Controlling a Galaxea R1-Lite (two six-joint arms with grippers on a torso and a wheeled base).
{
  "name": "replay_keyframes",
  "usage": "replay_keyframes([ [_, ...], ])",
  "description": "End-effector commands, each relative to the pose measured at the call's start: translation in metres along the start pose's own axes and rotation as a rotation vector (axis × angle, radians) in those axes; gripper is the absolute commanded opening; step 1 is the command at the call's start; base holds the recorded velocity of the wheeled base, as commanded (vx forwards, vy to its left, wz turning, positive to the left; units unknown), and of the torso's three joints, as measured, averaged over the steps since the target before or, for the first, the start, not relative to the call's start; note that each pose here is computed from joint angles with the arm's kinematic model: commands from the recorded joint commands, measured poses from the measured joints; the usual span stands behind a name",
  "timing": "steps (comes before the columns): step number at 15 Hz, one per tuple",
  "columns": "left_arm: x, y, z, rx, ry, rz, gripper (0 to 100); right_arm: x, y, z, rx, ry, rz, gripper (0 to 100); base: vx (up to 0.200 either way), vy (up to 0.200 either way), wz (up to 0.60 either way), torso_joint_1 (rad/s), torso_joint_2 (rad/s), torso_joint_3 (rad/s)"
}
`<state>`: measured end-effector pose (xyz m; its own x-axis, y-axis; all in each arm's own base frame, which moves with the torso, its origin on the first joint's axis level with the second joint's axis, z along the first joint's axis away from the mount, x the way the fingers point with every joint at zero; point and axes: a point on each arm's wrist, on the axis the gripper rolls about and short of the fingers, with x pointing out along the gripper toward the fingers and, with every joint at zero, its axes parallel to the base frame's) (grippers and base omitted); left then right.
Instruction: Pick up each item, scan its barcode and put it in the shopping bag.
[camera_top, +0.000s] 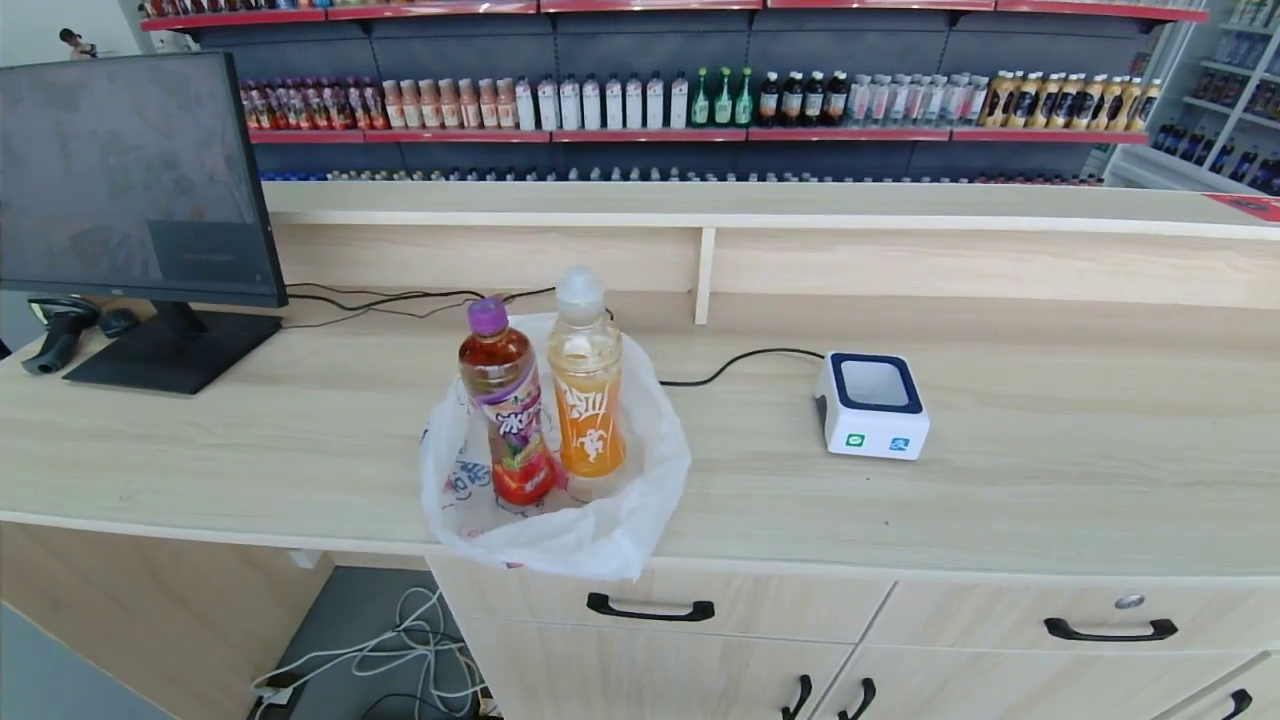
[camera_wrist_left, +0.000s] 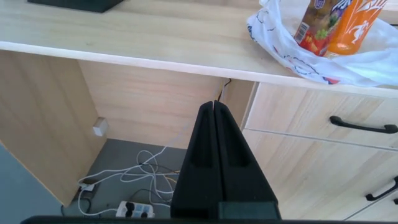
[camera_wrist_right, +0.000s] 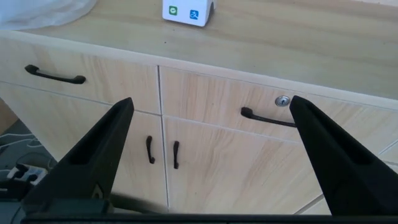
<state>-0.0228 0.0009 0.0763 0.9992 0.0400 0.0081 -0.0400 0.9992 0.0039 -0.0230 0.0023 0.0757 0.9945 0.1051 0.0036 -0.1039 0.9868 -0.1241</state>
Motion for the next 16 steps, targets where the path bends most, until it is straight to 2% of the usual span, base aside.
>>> replay_keyframes([
  [1,0.0,0.0,0.0,-0.001,0.0,0.001,0,0.0001,0.0,0.0001,0.0,0.0,0.001,100,0.0,0.0,0.0,0.0,0.0,0.0],
  [7,0.0,0.0,0.0,0.002,0.0,0.0,0,0.0001,0.0,0.0001,0.006,0.0,0.001,100,0.0,0.0,0.0,0.0,0.0,0.0],
  [12,0.0,0.0,0.0001,0.003,-0.001,0.001,0,0.0001,0.0,0.0001,0.009,0.0,0.001,100,-0.2,-0.2,0.0,0.003,0.0,0.003],
  [16,0.0,0.0,0.0006,0.0,-0.006,0.001,0,0.0001,0.0,0.0001,0.009,0.0,0.001,100,0.0,-0.2,0.0,0.004,0.01,0.001],
])
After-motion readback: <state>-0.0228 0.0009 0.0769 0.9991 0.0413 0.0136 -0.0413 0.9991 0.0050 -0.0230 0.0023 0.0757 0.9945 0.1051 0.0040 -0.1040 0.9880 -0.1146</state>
